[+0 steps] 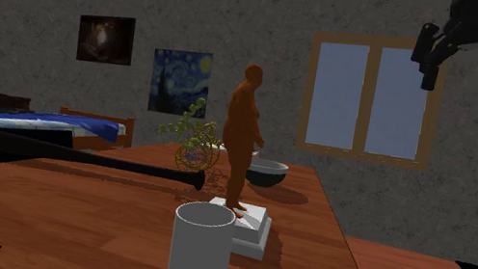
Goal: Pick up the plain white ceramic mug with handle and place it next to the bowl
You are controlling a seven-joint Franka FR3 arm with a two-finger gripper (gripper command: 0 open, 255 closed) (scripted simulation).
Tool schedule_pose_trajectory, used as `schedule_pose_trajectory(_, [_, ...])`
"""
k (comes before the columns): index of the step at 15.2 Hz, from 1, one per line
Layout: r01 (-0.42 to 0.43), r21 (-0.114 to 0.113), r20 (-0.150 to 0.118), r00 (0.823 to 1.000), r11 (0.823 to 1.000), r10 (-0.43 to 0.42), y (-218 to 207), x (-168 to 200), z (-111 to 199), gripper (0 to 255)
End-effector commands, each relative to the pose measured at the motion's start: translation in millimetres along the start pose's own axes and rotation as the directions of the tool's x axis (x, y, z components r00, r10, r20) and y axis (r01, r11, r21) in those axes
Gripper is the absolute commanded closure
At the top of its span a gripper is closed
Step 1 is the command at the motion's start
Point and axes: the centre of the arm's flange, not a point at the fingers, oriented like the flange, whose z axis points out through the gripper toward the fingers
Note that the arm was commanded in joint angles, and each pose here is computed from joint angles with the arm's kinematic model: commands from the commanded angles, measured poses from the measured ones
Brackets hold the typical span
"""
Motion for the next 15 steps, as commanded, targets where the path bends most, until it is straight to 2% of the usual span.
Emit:
schedule_pose_trajectory(1, [0.0,0.0,0.0,1.0,1.0,0.0,0.0,0.0,0.0,0])
schedule_pose_trajectory(8, [-0.084,0.015,0.039,0.996,0.996,0.083,3.6,88.2,42.0,0])
schedule_pose_trajectory(15, [-0.167,0.027,0.079,0.983,0.986,0.165,13.7,174.1,87.5,0])
